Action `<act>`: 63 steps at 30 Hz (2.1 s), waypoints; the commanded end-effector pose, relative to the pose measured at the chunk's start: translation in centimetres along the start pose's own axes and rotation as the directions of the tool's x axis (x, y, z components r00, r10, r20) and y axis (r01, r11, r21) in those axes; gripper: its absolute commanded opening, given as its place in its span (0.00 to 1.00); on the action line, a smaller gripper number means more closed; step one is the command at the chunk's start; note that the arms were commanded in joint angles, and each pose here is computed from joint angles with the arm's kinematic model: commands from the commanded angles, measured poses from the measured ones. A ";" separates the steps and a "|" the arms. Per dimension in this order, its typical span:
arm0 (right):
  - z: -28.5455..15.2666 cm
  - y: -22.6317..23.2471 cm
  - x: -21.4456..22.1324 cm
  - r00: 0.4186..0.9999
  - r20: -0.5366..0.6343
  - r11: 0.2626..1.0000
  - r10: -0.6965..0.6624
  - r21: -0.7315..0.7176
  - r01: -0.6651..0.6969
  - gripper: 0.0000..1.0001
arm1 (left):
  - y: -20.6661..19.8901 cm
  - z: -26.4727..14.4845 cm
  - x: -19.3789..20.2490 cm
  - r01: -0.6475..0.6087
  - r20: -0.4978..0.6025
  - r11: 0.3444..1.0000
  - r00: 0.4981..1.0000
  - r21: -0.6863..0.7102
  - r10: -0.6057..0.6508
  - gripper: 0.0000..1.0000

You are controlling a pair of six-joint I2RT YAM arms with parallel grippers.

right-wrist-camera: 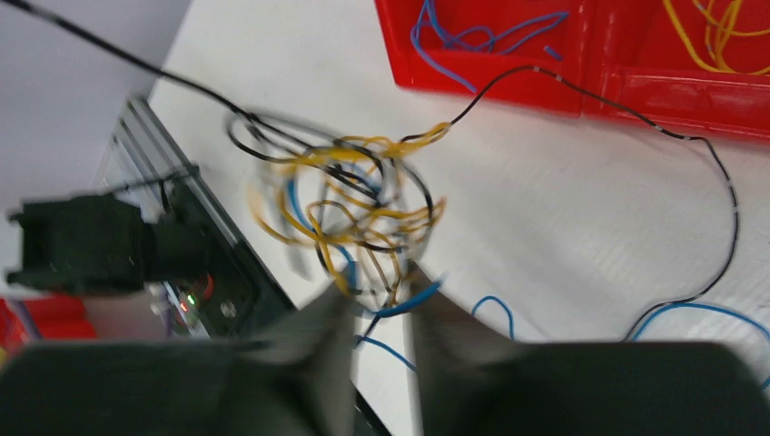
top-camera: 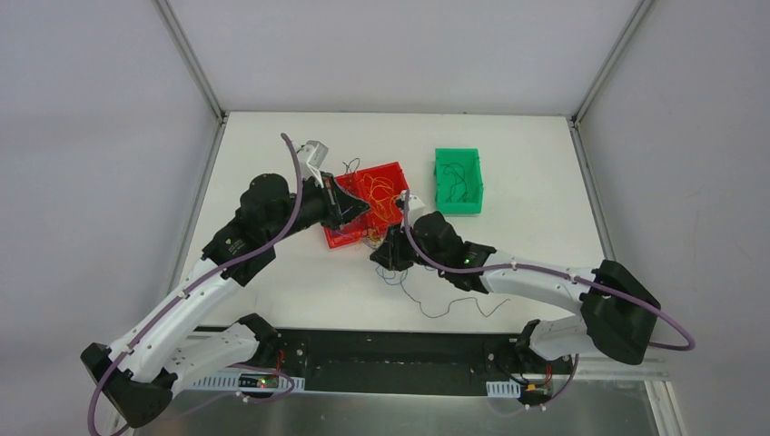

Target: Untangle the cables

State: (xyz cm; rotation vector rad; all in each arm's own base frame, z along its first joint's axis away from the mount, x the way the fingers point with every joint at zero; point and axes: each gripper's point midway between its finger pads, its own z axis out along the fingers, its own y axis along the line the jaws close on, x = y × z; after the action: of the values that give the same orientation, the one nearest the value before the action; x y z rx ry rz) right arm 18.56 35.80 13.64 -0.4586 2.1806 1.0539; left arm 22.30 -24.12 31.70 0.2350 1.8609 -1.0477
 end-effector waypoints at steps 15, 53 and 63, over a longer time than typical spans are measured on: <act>-12.6 -13.2 0.1 0.933 0.334 0.794 0.136 0.526 -0.305 0.00 | 9.4 -10.8 -7.9 -0.204 0.090 0.708 0.931 -0.676 0.353 0.00; -20.5 -13.0 -4.3 0.889 0.410 0.749 0.204 0.519 -0.411 0.77 | 2.6 -2.6 -5.7 -0.196 0.103 0.952 0.969 -0.236 0.225 0.00; -25.0 -15.0 -4.0 0.840 0.523 0.636 0.144 0.601 -0.484 0.77 | 2.2 11.4 -5.5 -0.104 0.095 0.994 0.990 -0.039 0.108 0.00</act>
State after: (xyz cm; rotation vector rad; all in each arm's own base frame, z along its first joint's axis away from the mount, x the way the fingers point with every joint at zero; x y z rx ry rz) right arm 19.73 9.47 17.31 0.4393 2.1588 0.3864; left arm 30.92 -25.84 29.81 0.2638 1.9004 -0.7697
